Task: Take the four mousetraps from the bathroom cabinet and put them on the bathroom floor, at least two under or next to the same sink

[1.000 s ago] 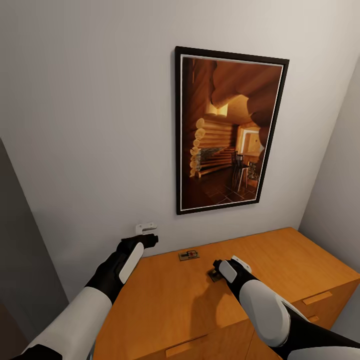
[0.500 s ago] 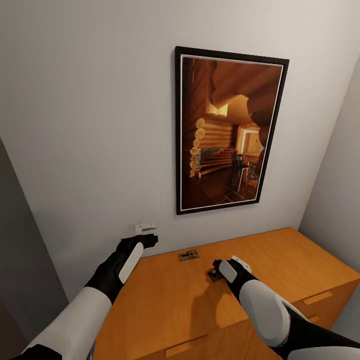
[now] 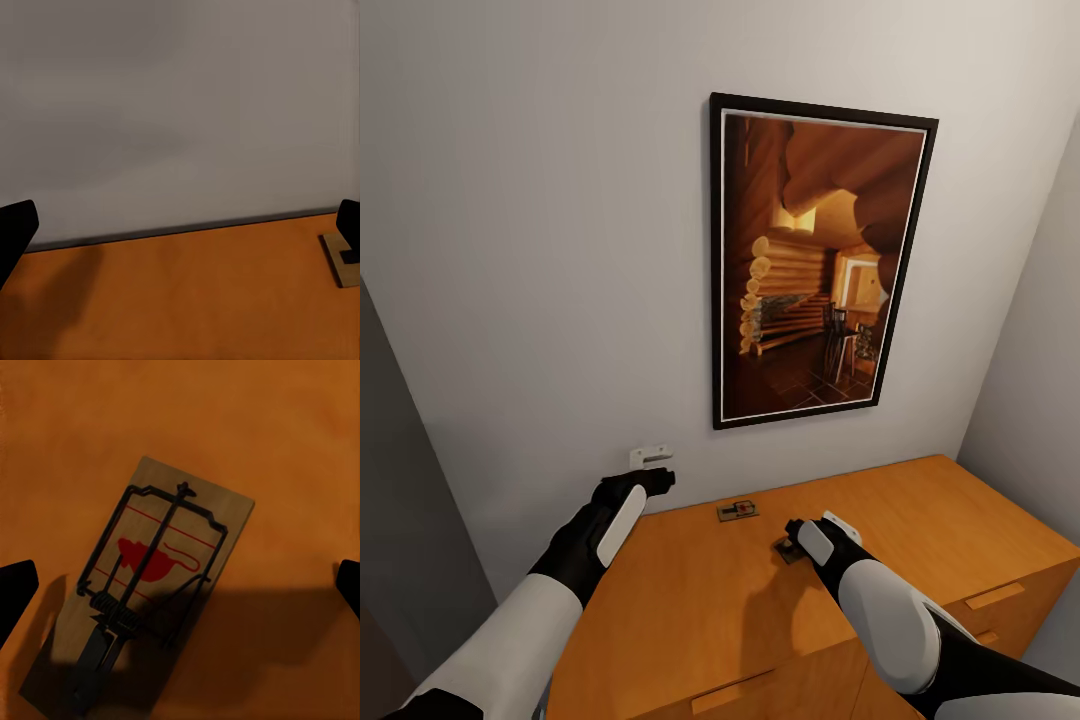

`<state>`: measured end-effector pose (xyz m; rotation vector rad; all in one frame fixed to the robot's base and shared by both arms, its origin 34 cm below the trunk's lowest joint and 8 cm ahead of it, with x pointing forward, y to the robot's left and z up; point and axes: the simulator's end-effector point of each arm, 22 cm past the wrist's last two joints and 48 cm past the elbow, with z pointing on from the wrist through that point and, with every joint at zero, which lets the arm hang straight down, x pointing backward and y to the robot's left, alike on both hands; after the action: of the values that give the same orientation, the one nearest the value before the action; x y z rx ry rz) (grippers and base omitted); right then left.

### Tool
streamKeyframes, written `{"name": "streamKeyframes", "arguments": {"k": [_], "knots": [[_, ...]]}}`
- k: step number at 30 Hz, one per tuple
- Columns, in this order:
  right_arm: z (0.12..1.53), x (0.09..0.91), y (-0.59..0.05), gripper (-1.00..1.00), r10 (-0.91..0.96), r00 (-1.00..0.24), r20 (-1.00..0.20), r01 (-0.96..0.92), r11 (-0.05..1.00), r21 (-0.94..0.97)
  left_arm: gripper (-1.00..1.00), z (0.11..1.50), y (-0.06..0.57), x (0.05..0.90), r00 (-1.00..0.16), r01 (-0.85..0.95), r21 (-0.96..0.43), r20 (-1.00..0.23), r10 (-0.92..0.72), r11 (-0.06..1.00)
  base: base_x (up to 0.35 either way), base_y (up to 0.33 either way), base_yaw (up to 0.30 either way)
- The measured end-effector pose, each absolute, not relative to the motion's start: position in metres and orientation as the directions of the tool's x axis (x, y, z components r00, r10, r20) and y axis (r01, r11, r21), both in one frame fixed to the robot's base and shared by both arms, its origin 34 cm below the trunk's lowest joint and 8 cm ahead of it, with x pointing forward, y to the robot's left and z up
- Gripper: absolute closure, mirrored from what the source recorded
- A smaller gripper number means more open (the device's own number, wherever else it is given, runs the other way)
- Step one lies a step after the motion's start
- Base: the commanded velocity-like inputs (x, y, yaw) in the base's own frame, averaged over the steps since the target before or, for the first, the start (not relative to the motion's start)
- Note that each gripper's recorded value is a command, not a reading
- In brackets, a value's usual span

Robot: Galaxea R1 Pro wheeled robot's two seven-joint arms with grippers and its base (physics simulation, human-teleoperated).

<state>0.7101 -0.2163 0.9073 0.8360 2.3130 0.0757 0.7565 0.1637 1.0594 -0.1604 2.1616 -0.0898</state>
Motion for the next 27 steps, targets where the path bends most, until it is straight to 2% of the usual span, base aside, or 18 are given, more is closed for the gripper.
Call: {"name": "streamKeyframes", "arguments": {"k": [18,27], "knots": [[0.907,0.709,-0.214,-1.0,0.564,-0.587,-0.581,0.53,0.81,0.25,-1.0,1.06,0.164,0.756,-0.554,-0.081,-0.125,-0.819,-0.149,0.989,0.0,0.0,0.0],[0.911,0.72,-0.188,-1.0,0.566,-0.596,-0.57,0.45,0.823,0.347,-1.0,1.06,0.165,0.756,-0.553,-0.082,-0.125,-0.819,-0.15,0.989,0.0,0.0,0.0]]}}
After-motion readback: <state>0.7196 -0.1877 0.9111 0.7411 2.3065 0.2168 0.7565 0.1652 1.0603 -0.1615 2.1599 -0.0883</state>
